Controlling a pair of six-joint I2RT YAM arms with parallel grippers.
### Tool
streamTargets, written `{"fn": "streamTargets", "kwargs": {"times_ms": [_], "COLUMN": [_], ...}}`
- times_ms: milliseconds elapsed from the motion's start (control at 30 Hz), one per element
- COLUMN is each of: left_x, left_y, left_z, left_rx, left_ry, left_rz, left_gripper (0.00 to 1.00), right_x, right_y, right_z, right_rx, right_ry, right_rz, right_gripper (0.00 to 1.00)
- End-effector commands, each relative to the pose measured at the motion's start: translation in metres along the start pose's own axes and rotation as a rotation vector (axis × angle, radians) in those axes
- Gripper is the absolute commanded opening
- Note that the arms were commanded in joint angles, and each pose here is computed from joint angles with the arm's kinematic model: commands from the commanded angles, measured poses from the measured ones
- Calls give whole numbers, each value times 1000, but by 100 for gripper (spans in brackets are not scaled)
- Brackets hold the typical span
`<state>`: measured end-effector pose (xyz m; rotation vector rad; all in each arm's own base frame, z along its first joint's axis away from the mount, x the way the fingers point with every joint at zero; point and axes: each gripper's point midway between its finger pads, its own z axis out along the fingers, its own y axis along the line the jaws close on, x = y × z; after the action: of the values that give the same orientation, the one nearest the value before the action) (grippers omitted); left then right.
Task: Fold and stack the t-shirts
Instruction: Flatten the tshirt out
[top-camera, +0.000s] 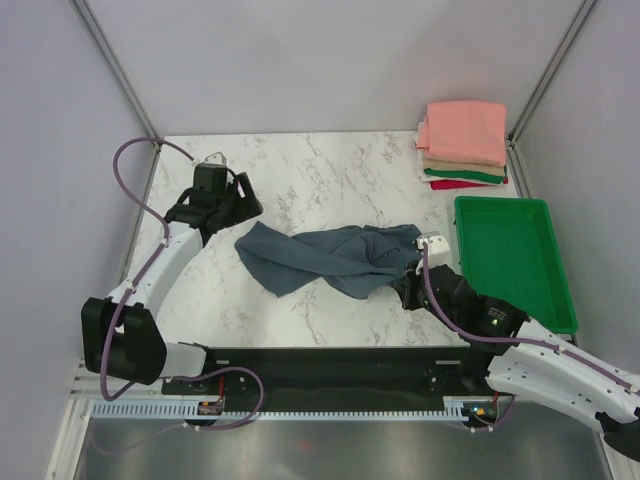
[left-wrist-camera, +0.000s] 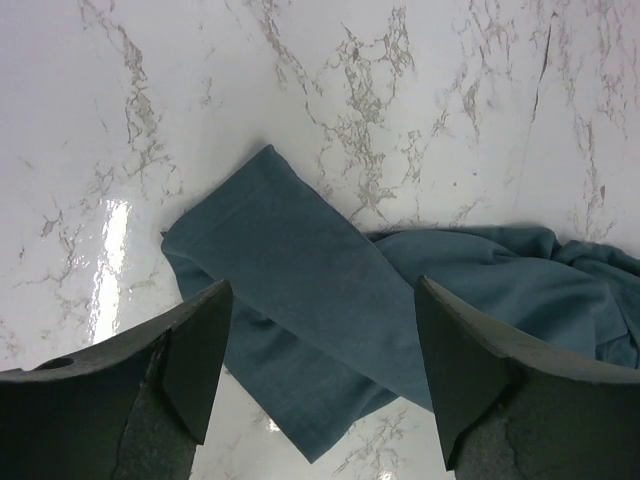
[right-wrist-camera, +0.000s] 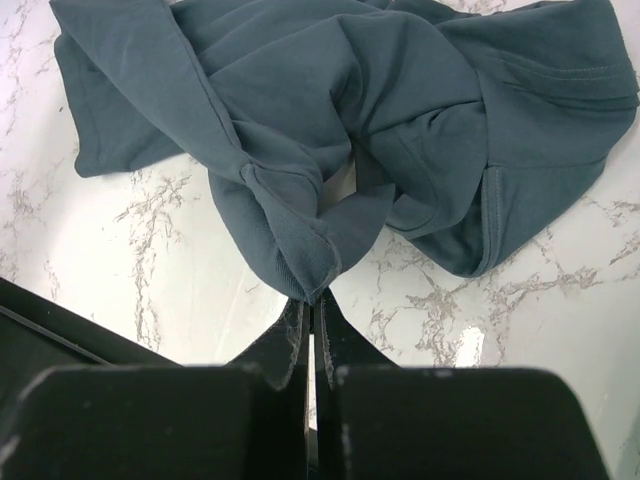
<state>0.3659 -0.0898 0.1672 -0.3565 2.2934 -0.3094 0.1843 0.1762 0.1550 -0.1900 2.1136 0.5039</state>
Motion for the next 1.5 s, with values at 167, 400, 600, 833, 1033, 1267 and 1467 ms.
{"fn": "streamTargets", "kwargs": {"times_ms": [167, 400, 600, 833, 1033, 1267, 1467], "left_x": [-36, -21, -10, 29, 56, 67, 40], "left_y": [-5, 16, 17, 26, 31, 25, 8], "left_z": [14, 63, 101, 130, 137, 149, 135], "left_rx": [-29, -143, -160, -171, -163, -142, -102], "left_ry": [-112, -32, 22, 129, 178, 215, 193], "left_rz": [-22, 8, 13, -24, -40, -17, -4], "left_gripper": [82, 81, 79, 73, 66, 42, 2], "right_x": [-6, 0, 3, 6, 10, 13, 9], "right_y": [8, 13, 15, 18, 17, 17, 18], "right_z": [-2, -1, -1, 1, 6, 9, 8], "right_rx": [-46, -77, -90, -102, -91, -83, -79], "right_ry": [-21, -1, 14, 29, 38, 52, 53], "right_rz": [-4, -6, -9, -17, -29, -39, -35], "right_gripper": [0, 0, 0, 0, 0, 0, 0]}}
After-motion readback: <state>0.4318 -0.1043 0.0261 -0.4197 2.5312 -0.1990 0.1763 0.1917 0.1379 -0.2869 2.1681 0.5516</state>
